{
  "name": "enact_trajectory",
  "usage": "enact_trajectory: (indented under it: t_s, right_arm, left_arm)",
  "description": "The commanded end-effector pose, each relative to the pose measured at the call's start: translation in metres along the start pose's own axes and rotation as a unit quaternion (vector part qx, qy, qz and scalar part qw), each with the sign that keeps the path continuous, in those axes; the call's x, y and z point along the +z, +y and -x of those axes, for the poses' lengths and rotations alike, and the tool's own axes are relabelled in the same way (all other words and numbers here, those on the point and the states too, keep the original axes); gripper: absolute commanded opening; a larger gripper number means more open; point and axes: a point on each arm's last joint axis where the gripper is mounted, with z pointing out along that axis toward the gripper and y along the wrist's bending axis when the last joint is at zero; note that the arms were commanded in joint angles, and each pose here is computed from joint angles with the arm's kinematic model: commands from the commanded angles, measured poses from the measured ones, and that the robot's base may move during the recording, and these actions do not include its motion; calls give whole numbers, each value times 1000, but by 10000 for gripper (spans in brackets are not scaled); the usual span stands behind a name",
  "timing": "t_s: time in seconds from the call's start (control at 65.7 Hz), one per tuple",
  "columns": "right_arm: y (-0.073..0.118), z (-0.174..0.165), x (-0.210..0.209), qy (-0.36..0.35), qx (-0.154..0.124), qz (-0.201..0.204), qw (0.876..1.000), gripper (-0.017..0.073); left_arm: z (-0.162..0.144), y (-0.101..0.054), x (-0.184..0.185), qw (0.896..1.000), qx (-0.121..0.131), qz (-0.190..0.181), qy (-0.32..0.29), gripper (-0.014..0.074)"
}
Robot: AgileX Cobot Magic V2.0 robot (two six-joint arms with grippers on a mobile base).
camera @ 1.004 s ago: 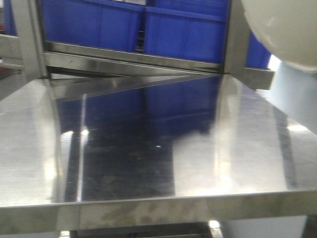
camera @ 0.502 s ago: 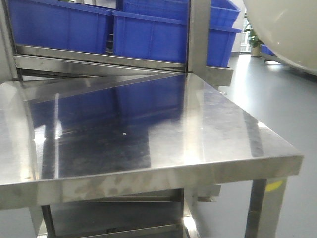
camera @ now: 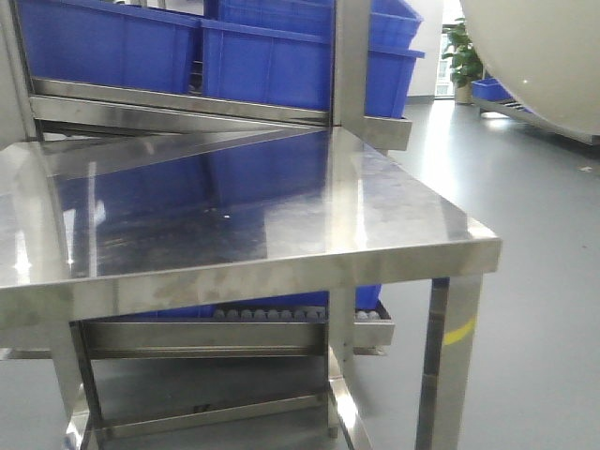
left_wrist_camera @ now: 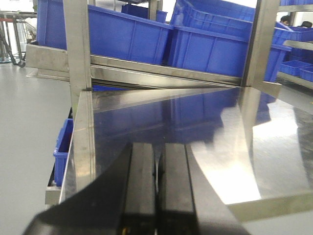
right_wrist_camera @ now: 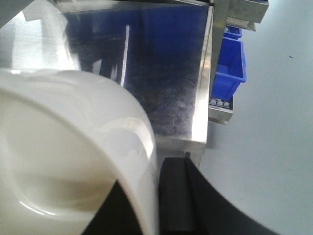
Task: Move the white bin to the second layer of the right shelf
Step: 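Back away from the table and turn, holding the bin in the right gripper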
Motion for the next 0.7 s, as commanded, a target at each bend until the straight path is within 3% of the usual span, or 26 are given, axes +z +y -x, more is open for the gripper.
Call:
enact_trajectory:
  t_s: [0.0, 0.684]
  right_arm:
    - [1, 18, -6, -65, -4, 2, 998, 53]
    - [1, 16, -2, -53, -4, 1, 999, 53]
  left_arm:
    - [-5, 1, 1, 1000, -4, -1, -26, 85]
    - [-5, 1, 1, 1000, -4, -1, -26, 85]
